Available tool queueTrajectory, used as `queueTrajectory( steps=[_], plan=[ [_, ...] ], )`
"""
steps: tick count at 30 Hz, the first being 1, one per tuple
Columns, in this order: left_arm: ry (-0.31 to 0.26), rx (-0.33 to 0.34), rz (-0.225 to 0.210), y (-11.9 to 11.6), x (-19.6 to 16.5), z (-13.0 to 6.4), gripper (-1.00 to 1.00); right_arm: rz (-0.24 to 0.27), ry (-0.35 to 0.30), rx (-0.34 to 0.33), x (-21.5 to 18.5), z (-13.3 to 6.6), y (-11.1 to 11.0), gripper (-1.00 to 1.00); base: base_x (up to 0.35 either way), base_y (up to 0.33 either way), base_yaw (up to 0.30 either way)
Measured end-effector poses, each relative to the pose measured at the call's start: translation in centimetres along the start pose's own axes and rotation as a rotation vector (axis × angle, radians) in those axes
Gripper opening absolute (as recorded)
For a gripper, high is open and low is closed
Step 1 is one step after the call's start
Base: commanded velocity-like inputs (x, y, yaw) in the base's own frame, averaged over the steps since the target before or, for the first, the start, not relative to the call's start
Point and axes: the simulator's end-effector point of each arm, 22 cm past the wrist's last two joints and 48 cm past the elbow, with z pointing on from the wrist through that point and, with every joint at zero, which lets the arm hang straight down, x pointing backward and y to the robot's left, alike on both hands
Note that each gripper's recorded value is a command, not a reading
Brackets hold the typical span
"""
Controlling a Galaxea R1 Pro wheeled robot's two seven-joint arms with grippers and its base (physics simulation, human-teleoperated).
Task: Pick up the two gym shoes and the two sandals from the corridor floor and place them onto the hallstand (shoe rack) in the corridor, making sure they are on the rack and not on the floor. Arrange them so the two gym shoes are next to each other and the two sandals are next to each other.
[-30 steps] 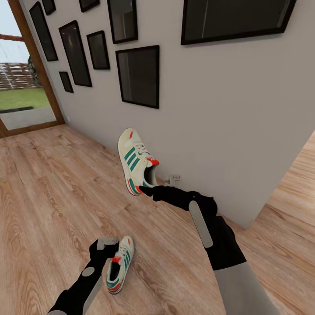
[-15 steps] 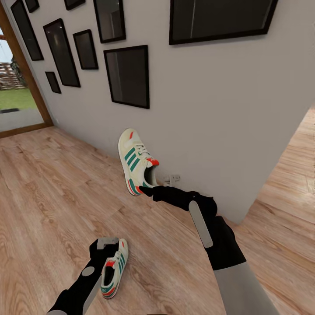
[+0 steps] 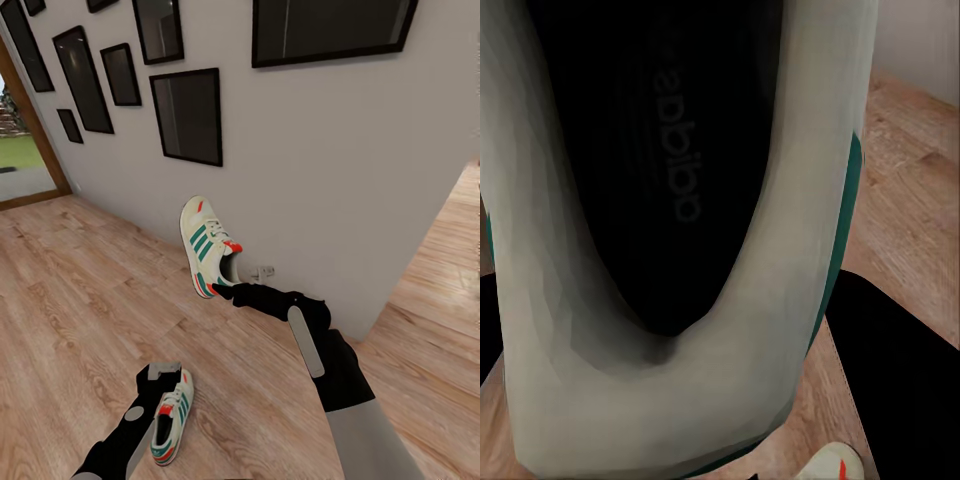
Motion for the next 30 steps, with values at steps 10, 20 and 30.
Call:
queueTrajectory(
  steps=[10, 20, 30],
  plan=[
    [0.020, -0.001, 0.005, 0.1, 1.1, 0.0, 1.00, 0.002, 0.002, 0.005, 0.2, 0.1, -0.3, -1.00, 0.000, 0.000, -0.008],
    [0.076, -0.002, 0.011, 0.1, 4.2, 0.4, 1.00, 0.038, 0.029, 0.013, 2.2, 1.1, -2.2, -1.00, 0.000, 0.000, 0.076],
    [0.157, -0.002, 0.019, 0.1, 8.9, 0.3, 1.00, 0.104, 0.033, 0.046, 3.9, 1.5, -5.6, -1.00, 0.000, 0.000, 0.156]
  ],
)
